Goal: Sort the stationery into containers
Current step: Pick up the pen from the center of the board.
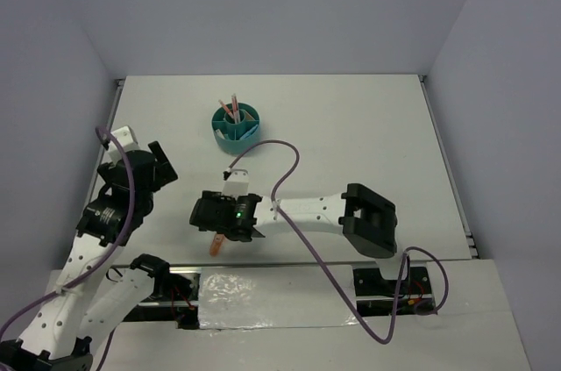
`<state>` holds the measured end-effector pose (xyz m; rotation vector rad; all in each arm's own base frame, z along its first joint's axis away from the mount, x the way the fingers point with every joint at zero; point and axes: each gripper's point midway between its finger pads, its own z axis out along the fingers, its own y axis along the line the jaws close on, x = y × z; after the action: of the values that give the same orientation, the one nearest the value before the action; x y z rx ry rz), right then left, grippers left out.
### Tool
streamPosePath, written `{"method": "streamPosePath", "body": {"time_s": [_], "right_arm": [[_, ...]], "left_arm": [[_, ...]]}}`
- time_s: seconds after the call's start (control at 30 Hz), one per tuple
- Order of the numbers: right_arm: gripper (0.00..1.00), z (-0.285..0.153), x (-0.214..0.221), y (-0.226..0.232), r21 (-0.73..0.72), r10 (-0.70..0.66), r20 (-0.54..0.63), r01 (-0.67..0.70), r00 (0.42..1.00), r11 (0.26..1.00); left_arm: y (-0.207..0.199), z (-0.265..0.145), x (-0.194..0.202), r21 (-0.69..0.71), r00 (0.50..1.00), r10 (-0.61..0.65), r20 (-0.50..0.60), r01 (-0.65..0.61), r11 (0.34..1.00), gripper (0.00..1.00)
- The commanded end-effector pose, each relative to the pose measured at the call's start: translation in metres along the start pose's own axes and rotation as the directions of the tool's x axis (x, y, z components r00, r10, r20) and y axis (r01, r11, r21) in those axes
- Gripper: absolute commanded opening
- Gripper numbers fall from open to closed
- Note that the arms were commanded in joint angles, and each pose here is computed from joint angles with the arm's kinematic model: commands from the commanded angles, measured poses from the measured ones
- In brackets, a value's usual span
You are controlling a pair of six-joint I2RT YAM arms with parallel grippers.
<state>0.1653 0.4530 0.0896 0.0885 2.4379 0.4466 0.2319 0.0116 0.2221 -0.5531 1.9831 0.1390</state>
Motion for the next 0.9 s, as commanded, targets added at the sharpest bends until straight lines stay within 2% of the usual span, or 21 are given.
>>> {"method": "streamPosePath", "body": {"time_s": [0.0, 0.1, 0.33, 0.5, 0.53, 0.6, 0.7, 0.73, 0.87], "right_arm": [[0.95, 0.000, -0.003, 0.000, 0.067, 0.037, 0.065, -0.041, 0.997, 0.997], [0.95, 0.009, 0.015, -0.007, 0.149, 0.003, 0.045, -0.010, 0.999, 0.989], [0.94, 0.034, 0.043, 0.003, 0.135, -0.046, -0.016, 0.047, 0.999, 0.990], [0.90, 0.039, 0.053, -0.009, 0.203, -0.060, -0.043, 0.067, 0.997, 0.977], [0.88, 0.038, 0.054, -0.012, 0.208, -0.057, -0.043, 0.064, 0.997, 0.976], [0.72, 0.039, 0.063, -0.028, 0.209, -0.053, -0.059, 0.065, 0.997, 0.976], [0.57, 0.034, 0.064, -0.037, 0.198, -0.052, -0.069, 0.065, 0.996, 0.978], [0.49, 0.036, 0.068, -0.047, 0.213, -0.067, -0.075, 0.081, 0.995, 0.974], [0.37, 0.039, 0.071, -0.061, 0.235, -0.150, -0.094, 0.169, 0.984, 0.957]], "left_arm": [[0.005, -0.006, -0.014, -0.021, 0.999, -0.025, 0.040, 0.026, 0.999, 0.99], [0.012, -0.010, -0.017, -0.042, 0.997, -0.043, 0.061, 0.046, 0.998, 0.99], [0.011, -0.015, -0.021, -0.002, 0.994, -0.064, 0.092, 0.065, 0.998, 0.99], [0.009, -0.013, -0.018, -0.007, 0.996, -0.043, 0.075, 0.044, 0.999, 0.99], [0.009, -0.013, -0.019, -0.004, 0.996, -0.041, 0.075, 0.041, 0.999, 0.99], [0.008, -0.013, -0.019, 0.003, 0.996, -0.043, 0.078, 0.042, 0.999, 0.99], [0.009, -0.015, -0.020, 0.004, 0.995, -0.046, 0.083, 0.046, 0.999, 0.99], [0.010, -0.015, -0.020, 0.004, 0.995, -0.047, 0.085, 0.047, 0.999, 0.99], [0.009, -0.016, -0.020, 0.016, 0.995, -0.048, 0.089, 0.047, 0.999, 0.99]]}}
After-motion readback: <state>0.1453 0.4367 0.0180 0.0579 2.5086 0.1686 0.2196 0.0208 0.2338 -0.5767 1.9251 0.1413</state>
